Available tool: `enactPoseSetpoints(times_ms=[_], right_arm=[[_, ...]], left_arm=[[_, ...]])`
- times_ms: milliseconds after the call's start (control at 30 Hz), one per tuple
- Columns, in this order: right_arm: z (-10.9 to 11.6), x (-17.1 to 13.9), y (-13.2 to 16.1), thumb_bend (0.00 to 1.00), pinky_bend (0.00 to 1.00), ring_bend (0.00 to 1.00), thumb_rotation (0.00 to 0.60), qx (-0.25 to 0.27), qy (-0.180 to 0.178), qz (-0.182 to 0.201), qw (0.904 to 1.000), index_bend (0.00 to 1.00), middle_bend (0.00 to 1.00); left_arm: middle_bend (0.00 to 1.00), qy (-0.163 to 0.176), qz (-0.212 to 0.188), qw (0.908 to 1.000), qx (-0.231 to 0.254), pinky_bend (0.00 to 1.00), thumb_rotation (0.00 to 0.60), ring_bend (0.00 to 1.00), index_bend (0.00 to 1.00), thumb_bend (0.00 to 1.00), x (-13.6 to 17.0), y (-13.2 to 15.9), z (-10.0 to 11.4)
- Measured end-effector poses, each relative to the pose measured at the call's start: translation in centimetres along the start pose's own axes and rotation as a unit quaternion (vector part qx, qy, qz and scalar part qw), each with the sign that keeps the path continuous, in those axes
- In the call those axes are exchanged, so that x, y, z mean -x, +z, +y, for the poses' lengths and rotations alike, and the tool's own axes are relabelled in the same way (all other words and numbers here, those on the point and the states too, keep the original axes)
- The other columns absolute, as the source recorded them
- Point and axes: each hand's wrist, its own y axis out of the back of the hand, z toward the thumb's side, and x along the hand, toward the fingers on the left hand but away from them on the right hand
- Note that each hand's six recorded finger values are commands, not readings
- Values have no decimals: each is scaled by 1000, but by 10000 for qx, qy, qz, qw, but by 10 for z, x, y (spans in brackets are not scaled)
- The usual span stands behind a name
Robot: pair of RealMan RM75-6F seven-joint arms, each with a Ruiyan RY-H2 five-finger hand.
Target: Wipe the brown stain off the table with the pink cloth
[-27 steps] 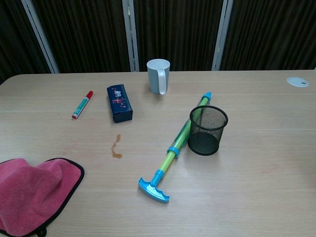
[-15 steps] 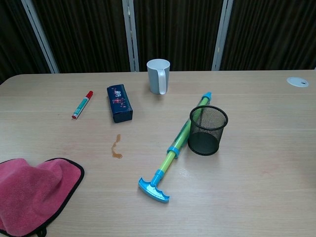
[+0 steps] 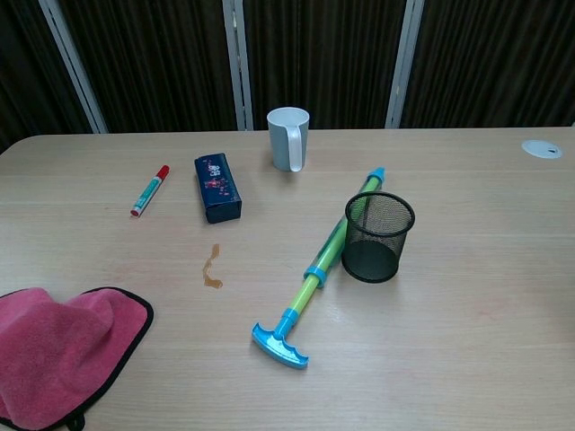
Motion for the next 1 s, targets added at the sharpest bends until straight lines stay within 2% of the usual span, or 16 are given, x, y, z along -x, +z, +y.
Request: enactPoseSetpoints(times_ms=[267,500,733,1000], right_arm=[[4,0,-2,0,0,0,600,78,-38,-44,10000,0,0],[6,0,-3,0,0,0,600,111,-61,-61,9999,0,0],[8,0,-4,0,0,0,600,140,-86,-74,9998,0,0],[10,1,-5,0,0,0,600,158,-113,-90,9998,0,0]], left_arm=[[0,-463,-477,9976,-207,0,600,0,0,0,-3,21,-11],[0,-803,-1009,9891,-713,0,600,0,0,0,-8,51,-20],[0,-1317,-1319,9776,-980,0,600,0,0,0,-16,78,-43],[0,-1600,-1538,9687,-1108,24,600,0,24,0,-25,105,-68]])
